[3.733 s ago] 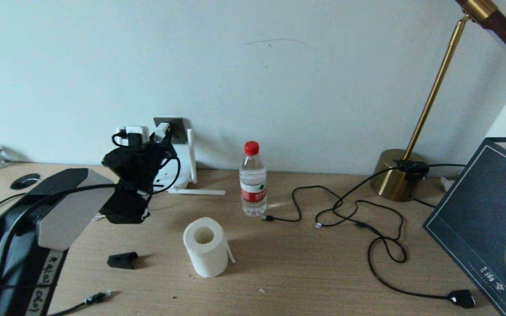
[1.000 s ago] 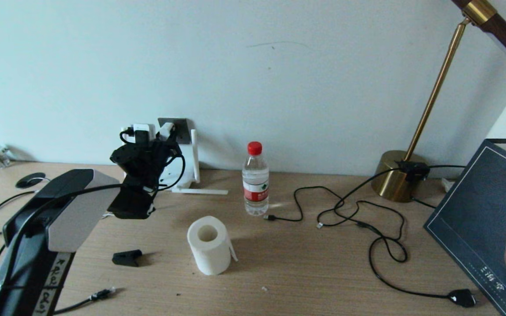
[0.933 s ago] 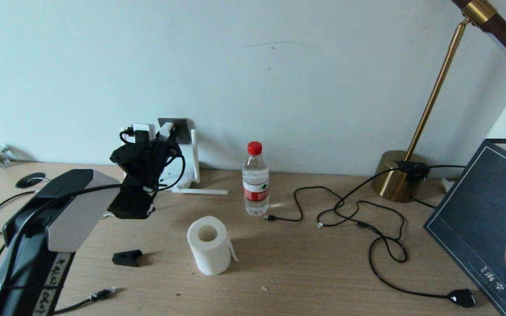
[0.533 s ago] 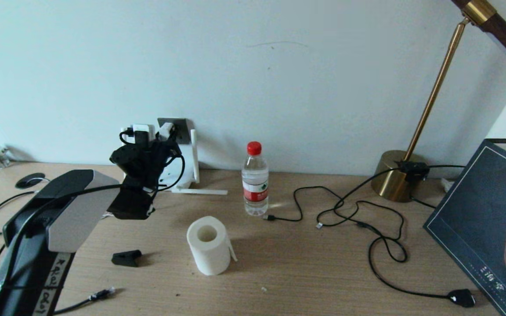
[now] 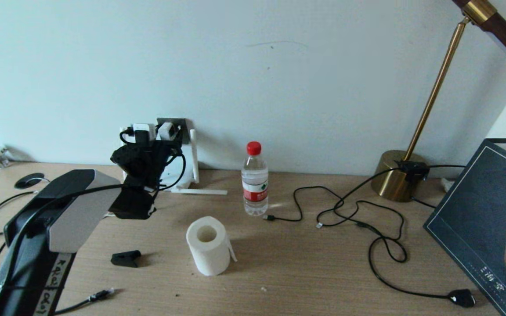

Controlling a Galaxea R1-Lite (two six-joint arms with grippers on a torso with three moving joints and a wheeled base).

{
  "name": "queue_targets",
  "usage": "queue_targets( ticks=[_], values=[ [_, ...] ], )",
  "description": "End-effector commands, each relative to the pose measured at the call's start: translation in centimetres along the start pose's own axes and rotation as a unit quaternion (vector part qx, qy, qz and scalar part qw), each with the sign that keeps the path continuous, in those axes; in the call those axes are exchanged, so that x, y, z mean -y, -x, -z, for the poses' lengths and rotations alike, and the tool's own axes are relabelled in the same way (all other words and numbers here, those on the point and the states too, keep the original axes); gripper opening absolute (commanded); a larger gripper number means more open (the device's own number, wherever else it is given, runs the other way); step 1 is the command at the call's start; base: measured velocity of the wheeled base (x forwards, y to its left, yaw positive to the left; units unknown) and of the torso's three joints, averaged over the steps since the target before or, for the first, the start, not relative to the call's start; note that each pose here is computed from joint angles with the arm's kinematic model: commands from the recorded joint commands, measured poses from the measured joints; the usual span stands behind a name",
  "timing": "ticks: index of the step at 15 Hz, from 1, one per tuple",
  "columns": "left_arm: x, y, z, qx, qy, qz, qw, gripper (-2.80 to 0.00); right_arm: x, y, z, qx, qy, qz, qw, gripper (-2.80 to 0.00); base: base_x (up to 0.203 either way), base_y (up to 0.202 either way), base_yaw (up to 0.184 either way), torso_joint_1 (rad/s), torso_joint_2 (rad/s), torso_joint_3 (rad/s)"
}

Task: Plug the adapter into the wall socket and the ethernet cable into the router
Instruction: Plug plug into socket

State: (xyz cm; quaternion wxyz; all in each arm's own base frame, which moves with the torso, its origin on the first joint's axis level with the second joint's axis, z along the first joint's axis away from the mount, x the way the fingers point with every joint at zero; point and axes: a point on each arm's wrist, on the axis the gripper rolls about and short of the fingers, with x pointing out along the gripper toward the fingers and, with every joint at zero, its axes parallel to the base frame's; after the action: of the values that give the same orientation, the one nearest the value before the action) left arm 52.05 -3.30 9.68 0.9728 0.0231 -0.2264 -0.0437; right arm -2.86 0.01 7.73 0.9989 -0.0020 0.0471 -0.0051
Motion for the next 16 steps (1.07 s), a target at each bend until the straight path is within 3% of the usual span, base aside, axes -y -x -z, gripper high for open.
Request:
queue_targets(
  ticks=[1, 4, 7, 13, 16],
  values=[
    [0.0, 0.0, -0.2, 0.004, 0.000, -0.002, 1.0000, 0.00, 0.0, 0.0, 0.0, -0.001, 0.000, 0.001, 1.000, -2.80, 0.000, 0.000, 0.000, 0.000, 0.00, 0.000],
    [0.0, 0.1, -0.4, 0.013, 0.000, -0.003, 0.9999, 0.00, 0.0, 0.0, 0.0, -0.001, 0.000, 0.000, 1.000, -2.80, 0.000, 0.000, 0.000, 0.000, 0.00, 0.000],
    [0.1, 1.0, -0.7, -0.001, 0.000, -0.001, 1.0000, 0.00, 0.0, 0.0, 0.0, -0.001, 0.000, 0.000, 1.000, -2.80, 0.000, 0.000, 0.000, 0.000, 0.00, 0.000],
    [-0.1, 2.6, -4.6, 0.009, 0.000, -0.002, 1.0000, 0.00, 0.0, 0.0, 0.0, -0.001, 0.000, 0.000, 1.000, -2.80, 0.000, 0.000, 0.000, 0.000, 0.00, 0.000],
    [-0.3, 3.5, -7.7, 0.019, 0.000, 0.000, 0.9998, 0.00, 0.0, 0.0, 0.0, -0.001, 0.000, 0.000, 1.000, -2.80, 0.000, 0.000, 0.000, 0.000, 0.00, 0.000]
  ],
)
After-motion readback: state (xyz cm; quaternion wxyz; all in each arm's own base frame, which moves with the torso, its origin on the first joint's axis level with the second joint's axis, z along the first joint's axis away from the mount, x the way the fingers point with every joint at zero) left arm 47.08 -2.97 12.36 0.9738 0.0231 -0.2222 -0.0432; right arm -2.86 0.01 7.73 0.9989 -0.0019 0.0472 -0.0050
